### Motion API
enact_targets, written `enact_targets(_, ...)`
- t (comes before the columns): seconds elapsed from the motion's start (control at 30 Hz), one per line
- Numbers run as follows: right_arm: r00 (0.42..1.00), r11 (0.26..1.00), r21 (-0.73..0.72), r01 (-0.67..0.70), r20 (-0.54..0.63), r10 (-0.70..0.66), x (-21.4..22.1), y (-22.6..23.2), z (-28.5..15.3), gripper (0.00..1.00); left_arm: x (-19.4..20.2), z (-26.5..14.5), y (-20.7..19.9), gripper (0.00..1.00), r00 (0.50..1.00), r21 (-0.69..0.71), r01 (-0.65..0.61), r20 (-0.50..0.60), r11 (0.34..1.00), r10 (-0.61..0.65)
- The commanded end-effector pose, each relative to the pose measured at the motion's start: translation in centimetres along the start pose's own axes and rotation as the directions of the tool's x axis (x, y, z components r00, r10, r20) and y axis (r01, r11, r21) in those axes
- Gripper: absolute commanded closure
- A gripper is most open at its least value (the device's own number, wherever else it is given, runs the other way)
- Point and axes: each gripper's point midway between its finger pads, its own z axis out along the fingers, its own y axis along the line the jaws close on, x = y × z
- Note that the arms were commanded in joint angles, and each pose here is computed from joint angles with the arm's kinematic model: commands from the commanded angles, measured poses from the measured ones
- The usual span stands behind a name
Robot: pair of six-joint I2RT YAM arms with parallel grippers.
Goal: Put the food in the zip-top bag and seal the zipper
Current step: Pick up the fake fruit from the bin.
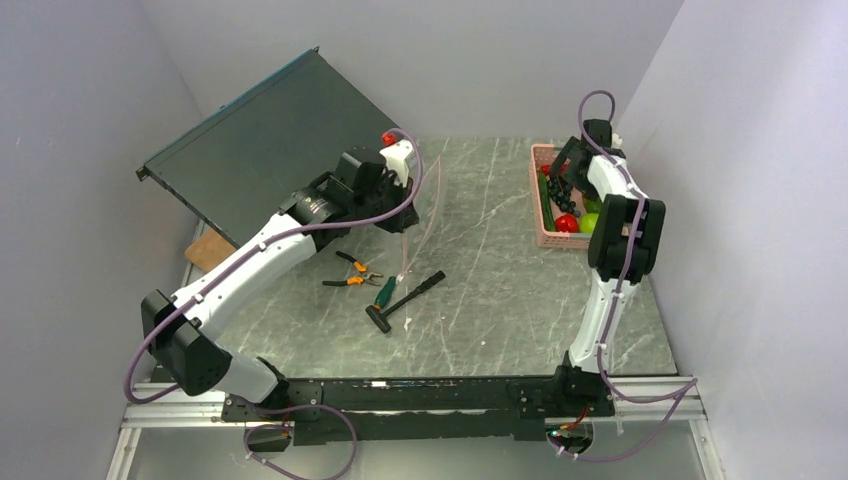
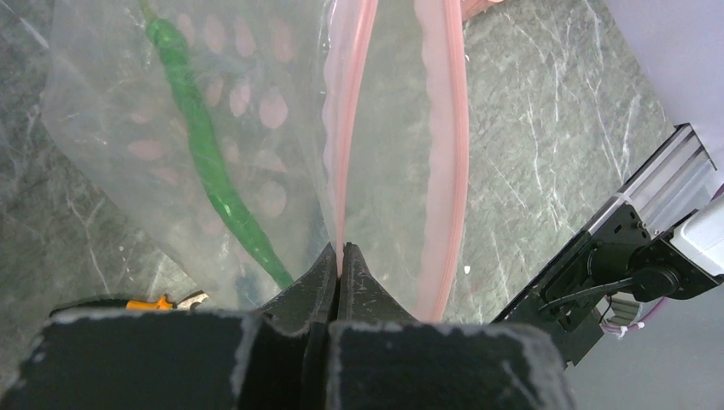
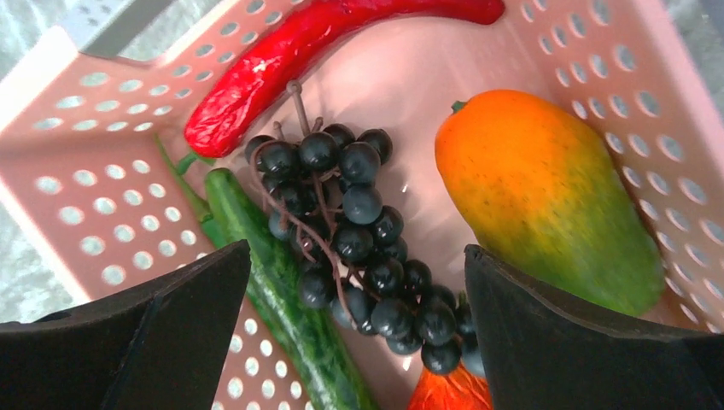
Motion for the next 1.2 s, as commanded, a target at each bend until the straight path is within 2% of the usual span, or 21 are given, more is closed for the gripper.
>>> enact_targets(0.0,0.997,0.998,-0.012,0.064,-0.049,-0.065,0.4,0.3,1.1,0.03,-1.2,-0.2,-0.9,1.0,1.0,0.031,-0.009,0.021,0.999,0.009)
enact_targets(0.13,0.991,0.994,-0.023,0.11,-0.075,-0.112,1.4,0.6,2.7,0.07,-1.0,0.0,-0.9,1.0,1.0,0.034,-0.011,0.013,0.999,0.011)
enact_targets(0.3,0.99,0.994,-0.026,0.102,-0.094,-0.104,3.5,0.4,3.6,0.2,-0.6,0.4,-1.2,1.0,1.0,0.053,-0.007,-0.014,0.999,0.008)
enact_targets(0.47,0.991,0.995,-0.055,0.088,-0.097,-0.093,4.4,0.5,3.5,0.52,-0.5,0.6,-1.2,1.0,1.0,0.052,-0.005,-0.018,0.999,0.006)
enact_targets(0.6,0.995,0.993,-0.086,0.087,-0.044,-0.091,2.1,1.5,1.7,0.79,-0.5,0.6,-1.1,1.0,1.0,0.047,-0.005,-0.011,0.999,0.006)
enact_targets(0.67,0.996,0.991,-0.1,0.084,-0.011,-0.085,0.6,2.1,0.4,0.87,-0.5,0.6,-1.0,1.0,1.0,0.043,-0.007,-0.013,0.999,0.007)
enact_targets(0.73,0.997,0.99,-0.113,0.079,0.03,-0.076,-1.0,2.6,-1.3,0.88,-0.5,0.6,-1.0,1.0,1.0,0.046,-0.005,-0.013,0.999,0.006)
enact_targets(0.9,0.991,0.989,-0.134,0.07,0.122,-0.054,-3.8,3.0,-5.8,1.0,-0.2,1.0,-0.6,1.0,1.0,0.027,-0.008,-0.022,1.0,0.008)
enact_targets(1.07,0.977,0.985,-0.165,0.054,0.212,-0.018,-5.1,2.6,-10.2,1.0,-0.1,1.3,-0.6,1.0,1.0,0.033,-0.004,-0.026,0.999,0.005)
enact_targets(1.17,0.971,0.967,-0.253,0.024,0.234,0.037,-4.6,3.2,-13.2,1.0,0.1,1.5,-0.5,1.0,1.0,0.027,-0.004,-0.031,1.0,0.005)
